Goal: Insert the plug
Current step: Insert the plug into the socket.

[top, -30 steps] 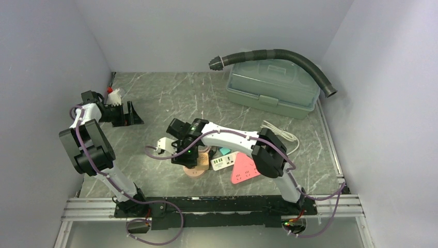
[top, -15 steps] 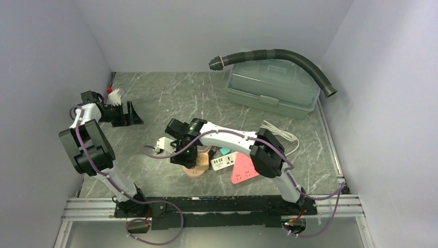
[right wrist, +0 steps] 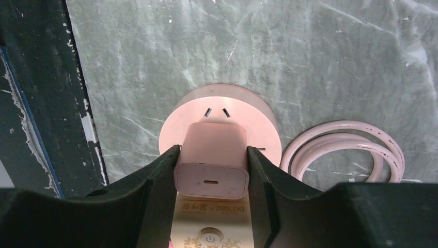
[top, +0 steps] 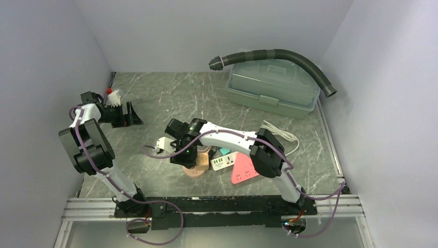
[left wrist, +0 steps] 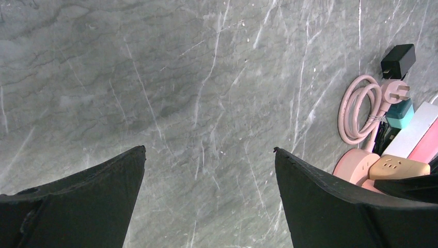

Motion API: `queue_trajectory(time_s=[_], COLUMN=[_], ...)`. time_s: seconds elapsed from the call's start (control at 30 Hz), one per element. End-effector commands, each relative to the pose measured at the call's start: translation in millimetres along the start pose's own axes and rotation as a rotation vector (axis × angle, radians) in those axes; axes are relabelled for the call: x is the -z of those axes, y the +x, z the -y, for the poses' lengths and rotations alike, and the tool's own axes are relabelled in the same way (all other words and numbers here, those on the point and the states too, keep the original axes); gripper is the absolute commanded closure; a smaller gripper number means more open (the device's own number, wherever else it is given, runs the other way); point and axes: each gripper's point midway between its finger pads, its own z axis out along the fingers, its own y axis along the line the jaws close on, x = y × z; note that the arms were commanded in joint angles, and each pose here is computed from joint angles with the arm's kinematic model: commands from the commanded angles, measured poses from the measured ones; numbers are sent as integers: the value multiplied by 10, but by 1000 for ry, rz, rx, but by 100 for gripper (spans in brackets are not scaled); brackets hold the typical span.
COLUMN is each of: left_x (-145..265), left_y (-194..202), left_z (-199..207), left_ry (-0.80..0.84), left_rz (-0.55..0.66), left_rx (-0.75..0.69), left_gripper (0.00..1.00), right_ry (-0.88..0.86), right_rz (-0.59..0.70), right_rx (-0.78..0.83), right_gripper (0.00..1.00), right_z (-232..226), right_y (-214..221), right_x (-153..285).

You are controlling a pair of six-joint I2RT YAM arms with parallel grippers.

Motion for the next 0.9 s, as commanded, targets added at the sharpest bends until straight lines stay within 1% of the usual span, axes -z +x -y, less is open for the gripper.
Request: queue_trajectory(time_s=[0.0, 0.27, 0.47, 0.73, 0.87], left_x=[60, 92, 133, 144, 179], left_y=[-163, -128, -176, -224, -240], left_z=[5, -6, 2, -3, -7], left_ry=[12, -10, -16, -15, -32], left_rz=[46, 34, 42, 45, 44], left_rx=[-31, -28, -34, -29, -38], left_gripper=[0, 0, 0, 0, 0], right_ry=[-71, -41, -60, -69, -87], right_rz=[-74, -128, -158, -149, -138], right_rx=[-41, -46, -48, -71, -72], right_gripper=[100, 100, 100, 100, 100], right_z=[-138, -185, -244, -317, -328], right_y=[211, 415, 571, 755, 787], right_x=[-317, -522, -618, -585, -643])
